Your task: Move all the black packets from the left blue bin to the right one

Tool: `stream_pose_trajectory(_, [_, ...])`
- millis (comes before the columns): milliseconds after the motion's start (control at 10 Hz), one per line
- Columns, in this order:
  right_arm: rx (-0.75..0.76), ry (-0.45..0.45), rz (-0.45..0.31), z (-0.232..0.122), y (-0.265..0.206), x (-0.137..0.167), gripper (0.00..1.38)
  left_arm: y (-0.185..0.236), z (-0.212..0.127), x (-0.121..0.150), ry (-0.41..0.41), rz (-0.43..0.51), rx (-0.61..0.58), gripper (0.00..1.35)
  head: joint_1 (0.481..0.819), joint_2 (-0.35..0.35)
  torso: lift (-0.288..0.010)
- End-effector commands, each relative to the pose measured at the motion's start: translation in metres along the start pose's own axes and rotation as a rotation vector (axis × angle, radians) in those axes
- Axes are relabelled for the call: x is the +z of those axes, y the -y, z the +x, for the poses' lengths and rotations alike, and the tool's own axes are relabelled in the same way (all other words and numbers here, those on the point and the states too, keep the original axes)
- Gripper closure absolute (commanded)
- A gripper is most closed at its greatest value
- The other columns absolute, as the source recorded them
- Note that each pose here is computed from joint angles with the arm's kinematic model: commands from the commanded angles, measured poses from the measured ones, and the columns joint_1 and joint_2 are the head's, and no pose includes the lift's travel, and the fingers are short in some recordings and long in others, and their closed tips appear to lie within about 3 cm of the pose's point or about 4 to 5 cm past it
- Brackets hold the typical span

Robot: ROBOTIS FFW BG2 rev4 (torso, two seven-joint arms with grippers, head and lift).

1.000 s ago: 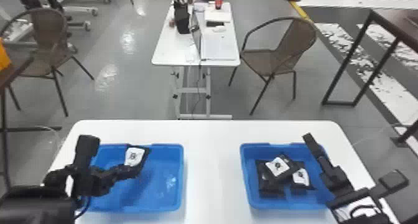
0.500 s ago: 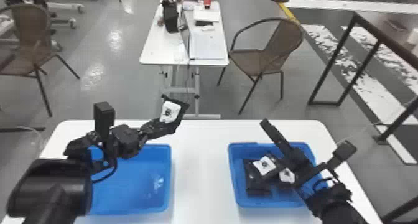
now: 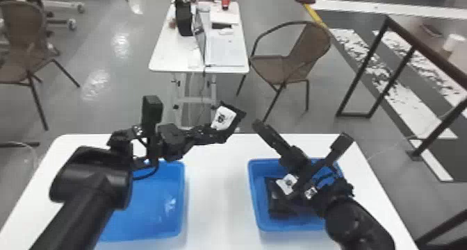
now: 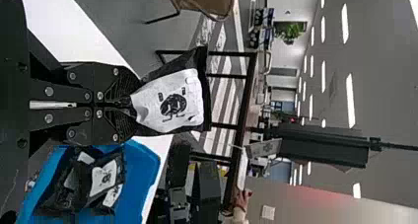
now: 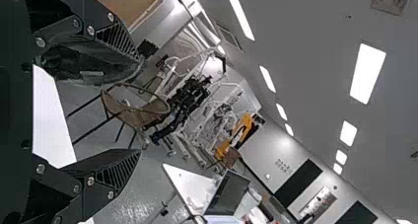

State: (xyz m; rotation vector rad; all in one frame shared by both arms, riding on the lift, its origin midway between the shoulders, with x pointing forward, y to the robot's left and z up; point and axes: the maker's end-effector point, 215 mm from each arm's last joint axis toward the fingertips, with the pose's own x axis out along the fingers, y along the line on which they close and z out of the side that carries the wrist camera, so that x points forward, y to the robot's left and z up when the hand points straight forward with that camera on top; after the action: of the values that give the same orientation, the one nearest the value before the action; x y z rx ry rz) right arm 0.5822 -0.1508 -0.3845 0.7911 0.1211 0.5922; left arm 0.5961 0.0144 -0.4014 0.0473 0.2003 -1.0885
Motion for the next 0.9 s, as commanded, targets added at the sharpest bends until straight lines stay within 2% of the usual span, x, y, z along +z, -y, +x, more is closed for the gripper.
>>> stream_pose_trajectory(0, [0.027, -0.014, -0.001, 0.012, -0.012, -0.006, 0.42, 0.012, 0.015, 0.002, -0.018, 0.008, -0.041, 1.21, 0.695, -0.125, 0.000])
stream_pose_trajectory(400, [0.092, -0.042, -0.025, 0.034, -0.041, -0.014, 0.41, 0.023, 0.024, -0.002, -0.038, 0.004, -0.073, 1.21, 0.695, -0.115, 0.000])
stream_pose_trajectory(500, [0.087, -0.053, -0.033, 0.036, -0.039, -0.018, 0.65, 0.024, 0.026, 0.001, -0.037, 0.009, -0.079, 1.21, 0.695, -0.112, 0.000])
stream_pose_trajectory(600, [0.090, -0.060, -0.039, 0.037, -0.041, -0.020, 1.02, 0.025, 0.027, 0.001, -0.039, 0.013, -0.082, 1.21, 0.695, -0.108, 0.000])
stream_pose_trajectory(700, [0.089, -0.058, -0.050, 0.037, -0.041, -0.021, 1.13, 0.025, 0.027, 0.001, -0.033, 0.007, -0.081, 1.21, 0.695, -0.107, 0.000])
stream_pose_trajectory(800, [0.091, -0.056, -0.057, 0.036, -0.043, -0.022, 1.15, 0.023, 0.026, 0.003, -0.029, 0.006, -0.076, 1.21, 0.695, -0.106, 0.000])
